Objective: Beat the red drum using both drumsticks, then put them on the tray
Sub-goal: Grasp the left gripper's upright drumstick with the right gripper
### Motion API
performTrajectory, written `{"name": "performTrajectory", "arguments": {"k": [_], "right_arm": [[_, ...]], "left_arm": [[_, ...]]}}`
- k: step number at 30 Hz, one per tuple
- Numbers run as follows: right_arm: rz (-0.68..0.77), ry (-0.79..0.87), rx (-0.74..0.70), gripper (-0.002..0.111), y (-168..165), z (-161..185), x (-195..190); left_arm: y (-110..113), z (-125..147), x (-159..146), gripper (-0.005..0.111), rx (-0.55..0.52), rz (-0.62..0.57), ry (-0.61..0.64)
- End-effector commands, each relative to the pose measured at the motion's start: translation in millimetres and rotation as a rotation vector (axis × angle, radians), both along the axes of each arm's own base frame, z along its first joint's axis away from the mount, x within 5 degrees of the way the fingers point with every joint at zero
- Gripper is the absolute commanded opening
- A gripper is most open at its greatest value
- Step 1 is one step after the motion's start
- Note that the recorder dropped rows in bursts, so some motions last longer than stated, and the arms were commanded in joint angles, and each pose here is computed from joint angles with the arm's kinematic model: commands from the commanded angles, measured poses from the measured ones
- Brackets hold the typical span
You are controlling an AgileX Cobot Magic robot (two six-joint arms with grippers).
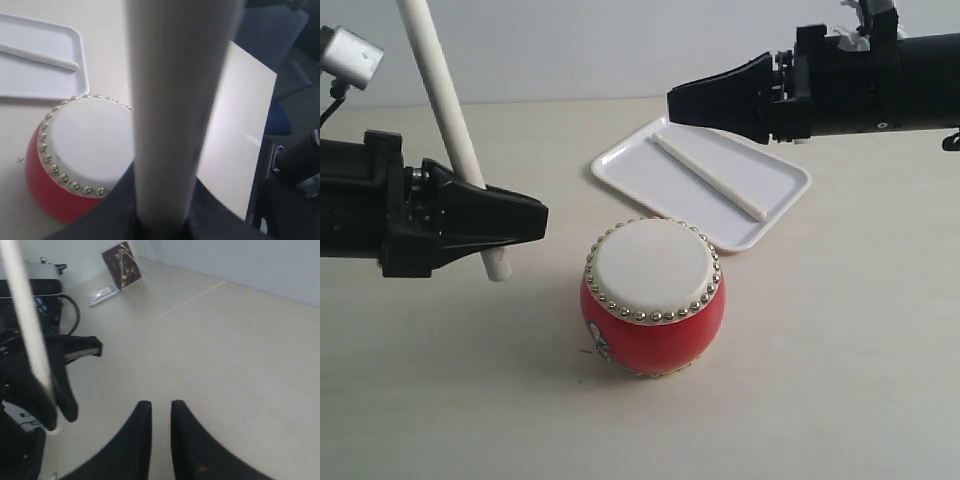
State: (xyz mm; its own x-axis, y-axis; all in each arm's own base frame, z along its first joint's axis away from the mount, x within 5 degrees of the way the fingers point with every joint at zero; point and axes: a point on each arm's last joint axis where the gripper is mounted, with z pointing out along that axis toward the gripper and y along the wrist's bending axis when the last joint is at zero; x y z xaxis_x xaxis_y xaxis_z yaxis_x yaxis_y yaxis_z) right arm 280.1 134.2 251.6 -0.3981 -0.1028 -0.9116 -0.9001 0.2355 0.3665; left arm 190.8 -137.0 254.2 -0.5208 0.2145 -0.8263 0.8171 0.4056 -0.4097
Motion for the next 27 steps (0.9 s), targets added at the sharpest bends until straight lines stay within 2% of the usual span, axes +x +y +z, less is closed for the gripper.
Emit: {"name": "performTrajectory", "arguments": {"k": [1,4,7,13,18,23,27], "right_arm": [[0.120,-0.107,0.038,0.032,24,7,-16],[0.146,-0.125,0.003,0.042,43,5,-23],[0.118,-0.147,-0.057,0.047,57,5,-23],[0.168,-0.172,-0.026,0.056,77,21,-27],[0.200,-0.191,-0.032,0.059,90,24,-35],[0.166,-0.203,-0.072,0.059,102,20,-38],[0.172,-0.196,-0.051,0.059,105,22,-41]], "left_arm": [[3,-9,9,0.000,-0.048,-0.029,0.030],[2,-17,11,0.000,-0.055,-0.077,0.036],[0,-21,11,0.000,-0.068,-0.127,0.035],[-1,-31,14,0.000,-0.045,-0.148,0.032],[-2,-32,16,0.000,-0.046,-0.151,0.016],[-2,-32,16,0.000,-0.052,-0.149,0.002],[-2,-31,17,0.000,-0.053,-0.149,-0.002]]}}
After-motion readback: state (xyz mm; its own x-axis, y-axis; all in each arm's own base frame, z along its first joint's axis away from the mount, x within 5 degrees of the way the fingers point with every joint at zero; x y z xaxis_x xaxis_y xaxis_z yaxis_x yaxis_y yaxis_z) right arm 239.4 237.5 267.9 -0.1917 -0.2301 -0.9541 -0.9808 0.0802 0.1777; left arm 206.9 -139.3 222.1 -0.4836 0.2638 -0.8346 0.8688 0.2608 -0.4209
